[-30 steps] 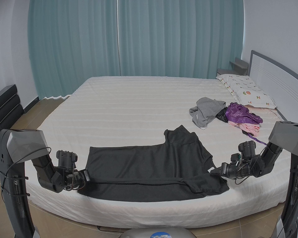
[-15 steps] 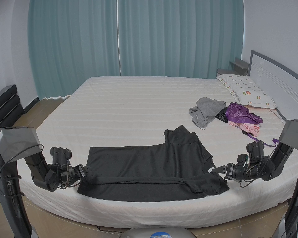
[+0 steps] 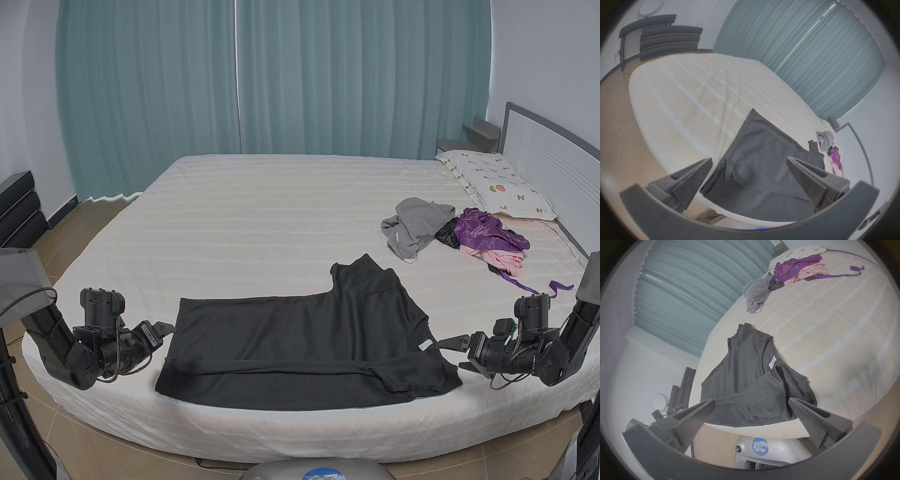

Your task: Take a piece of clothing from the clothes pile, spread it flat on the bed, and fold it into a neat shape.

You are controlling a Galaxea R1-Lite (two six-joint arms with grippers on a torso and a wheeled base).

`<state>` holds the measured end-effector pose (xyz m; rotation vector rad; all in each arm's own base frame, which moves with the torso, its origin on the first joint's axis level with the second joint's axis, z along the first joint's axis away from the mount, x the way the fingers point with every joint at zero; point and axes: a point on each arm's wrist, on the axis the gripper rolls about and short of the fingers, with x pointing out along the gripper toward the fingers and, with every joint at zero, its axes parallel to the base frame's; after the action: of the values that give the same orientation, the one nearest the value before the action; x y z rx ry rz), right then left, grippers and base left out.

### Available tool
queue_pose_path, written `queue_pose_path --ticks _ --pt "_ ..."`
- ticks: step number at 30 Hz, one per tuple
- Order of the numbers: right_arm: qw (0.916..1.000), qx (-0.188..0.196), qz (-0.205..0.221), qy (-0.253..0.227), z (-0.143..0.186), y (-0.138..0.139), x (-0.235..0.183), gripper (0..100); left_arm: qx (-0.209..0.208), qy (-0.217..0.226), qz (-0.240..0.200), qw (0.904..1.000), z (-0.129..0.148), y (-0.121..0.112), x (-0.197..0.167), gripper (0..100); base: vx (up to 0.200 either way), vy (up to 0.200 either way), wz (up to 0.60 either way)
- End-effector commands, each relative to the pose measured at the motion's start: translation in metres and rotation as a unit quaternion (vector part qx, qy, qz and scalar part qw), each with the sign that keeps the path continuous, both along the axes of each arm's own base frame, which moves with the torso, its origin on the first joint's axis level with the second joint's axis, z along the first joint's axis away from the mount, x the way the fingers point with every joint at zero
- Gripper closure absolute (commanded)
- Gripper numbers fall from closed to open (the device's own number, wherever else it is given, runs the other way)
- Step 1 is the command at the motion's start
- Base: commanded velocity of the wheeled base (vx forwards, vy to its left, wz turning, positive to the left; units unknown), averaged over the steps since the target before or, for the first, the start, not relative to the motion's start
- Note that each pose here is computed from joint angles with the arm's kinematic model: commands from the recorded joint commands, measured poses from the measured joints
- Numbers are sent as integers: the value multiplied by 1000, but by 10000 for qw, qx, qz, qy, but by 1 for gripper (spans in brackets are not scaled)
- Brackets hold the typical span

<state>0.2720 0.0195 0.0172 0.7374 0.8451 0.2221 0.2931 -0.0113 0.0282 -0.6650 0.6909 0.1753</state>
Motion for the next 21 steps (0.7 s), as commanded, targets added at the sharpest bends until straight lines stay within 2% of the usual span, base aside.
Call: queue_pose_path --ticks 1,7,9,10,16,21 --pt "9999 5 -14 139 -6 0 -3 0 -118 19 -123 9999 1 -3 -3 0 200 0 0" --pt "9998 2 -14 216 -9 0 -6 0 -379 306 -595 9970 -6 -14 -16 0 0 0 0" --pt "9998 2 -14 216 -9 0 -6 0 -379 306 -595 9970 -6 -14 -16 0 0 0 0" --pt "9997 0 -6 262 -10 0 -8 0 -416 441 -784 9951 -10 -23 -22 0 0 0 0" --pt "9994 2 14 354 -14 1 -10 0 -607 717 -1000 9905 -15 -46 -33 0 0 0 0" --pt "9993 -5 42 366 -14 2 -10 0 -559 970 -1118 9874 -23 -55 -36 0 0 0 0"
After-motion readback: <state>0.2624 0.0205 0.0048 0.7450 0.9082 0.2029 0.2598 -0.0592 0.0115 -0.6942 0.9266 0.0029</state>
